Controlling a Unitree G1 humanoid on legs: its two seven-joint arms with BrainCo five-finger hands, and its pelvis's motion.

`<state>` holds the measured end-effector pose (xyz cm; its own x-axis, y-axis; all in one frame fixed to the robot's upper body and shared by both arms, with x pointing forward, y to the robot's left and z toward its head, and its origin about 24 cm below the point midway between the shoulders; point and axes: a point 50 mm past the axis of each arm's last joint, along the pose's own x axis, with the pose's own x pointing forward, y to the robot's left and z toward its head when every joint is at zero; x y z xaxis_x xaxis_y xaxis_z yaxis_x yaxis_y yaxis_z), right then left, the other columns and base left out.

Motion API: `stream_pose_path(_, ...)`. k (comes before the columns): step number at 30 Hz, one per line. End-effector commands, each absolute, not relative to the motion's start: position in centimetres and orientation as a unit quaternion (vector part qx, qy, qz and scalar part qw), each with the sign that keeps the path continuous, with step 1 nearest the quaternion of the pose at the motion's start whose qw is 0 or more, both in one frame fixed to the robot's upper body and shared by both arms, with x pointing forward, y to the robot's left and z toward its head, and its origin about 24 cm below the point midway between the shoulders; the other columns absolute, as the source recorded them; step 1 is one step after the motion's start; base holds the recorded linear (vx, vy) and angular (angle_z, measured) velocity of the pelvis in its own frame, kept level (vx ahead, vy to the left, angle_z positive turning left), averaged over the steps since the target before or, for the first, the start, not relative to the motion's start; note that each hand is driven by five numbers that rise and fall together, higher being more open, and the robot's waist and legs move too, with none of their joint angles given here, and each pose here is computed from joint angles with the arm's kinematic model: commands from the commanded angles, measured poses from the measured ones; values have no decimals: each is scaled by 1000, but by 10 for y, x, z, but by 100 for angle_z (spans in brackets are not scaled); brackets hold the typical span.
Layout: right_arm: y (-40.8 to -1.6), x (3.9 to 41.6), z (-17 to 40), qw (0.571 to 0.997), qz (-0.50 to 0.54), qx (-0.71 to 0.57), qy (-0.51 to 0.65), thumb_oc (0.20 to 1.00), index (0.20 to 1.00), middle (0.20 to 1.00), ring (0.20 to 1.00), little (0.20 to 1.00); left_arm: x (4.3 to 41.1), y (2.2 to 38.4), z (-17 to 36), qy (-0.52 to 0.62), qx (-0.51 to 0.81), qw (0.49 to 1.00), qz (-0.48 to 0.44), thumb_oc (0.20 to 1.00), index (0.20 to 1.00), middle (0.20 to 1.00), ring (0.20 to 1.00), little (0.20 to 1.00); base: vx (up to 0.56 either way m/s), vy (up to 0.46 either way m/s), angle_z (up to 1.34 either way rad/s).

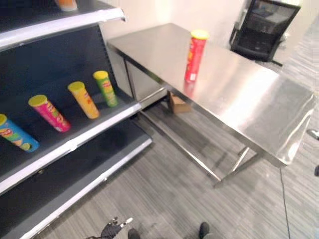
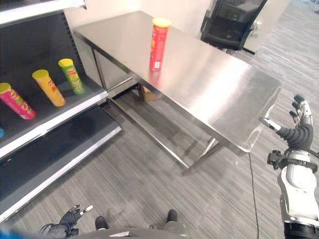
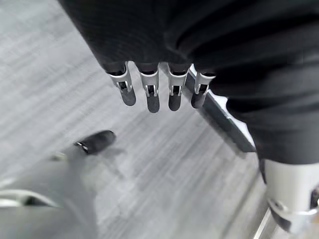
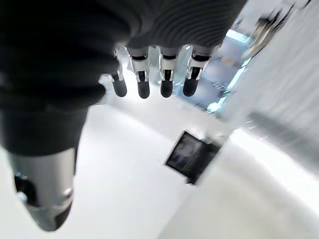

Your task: Put the goods on the table back onto the shelves and tidy them up.

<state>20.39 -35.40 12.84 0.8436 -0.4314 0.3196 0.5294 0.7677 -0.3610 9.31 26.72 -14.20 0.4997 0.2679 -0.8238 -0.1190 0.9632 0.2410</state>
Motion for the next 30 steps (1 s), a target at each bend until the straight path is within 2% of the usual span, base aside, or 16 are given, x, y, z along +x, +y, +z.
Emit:
stream_pose_path(1,-362,206,180,904,-269,-266,-201,1000,1000,1000,1000,1000,106,281,-133,469,108,870,109,1000,1000,1000,1000,1000,-19,-211,28)
stream_pose_path(8,-350,211,194,903,-247,-250,-248,1000,1000,1000,1000,1000,102,271,-138,479,99,867,94,1000,1000,1000,1000,1000,-4,-267,15)
stream_pose_path(11,-328,222,201,909,-210,-215,-290,1000,1000,1000,1000,1000,96,261,-144,493,87,861,91,1000,1000,1000,1000,1000,-33,-187,3)
stream_pose_path(18,-300,248,184,934,-153,-175,-270,1000,1000,1000,1000,1000,87,249,-152,512,78,851,81,1000,1000,1000,1000,1000,20,-23,-33)
stream_pose_path(19,-351,221,155,915,-278,-238,-172,1000,1000,1000,1000,1000,90,263,-148,519,128,842,65,1000,1000,1000,1000,1000,81,102,-38)
stream_pose_path(30,-346,217,154,913,-260,-267,-166,1000,1000,1000,1000,1000,76,259,-152,536,116,833,68,1000,1000,1000,1000,1000,34,-7,0)
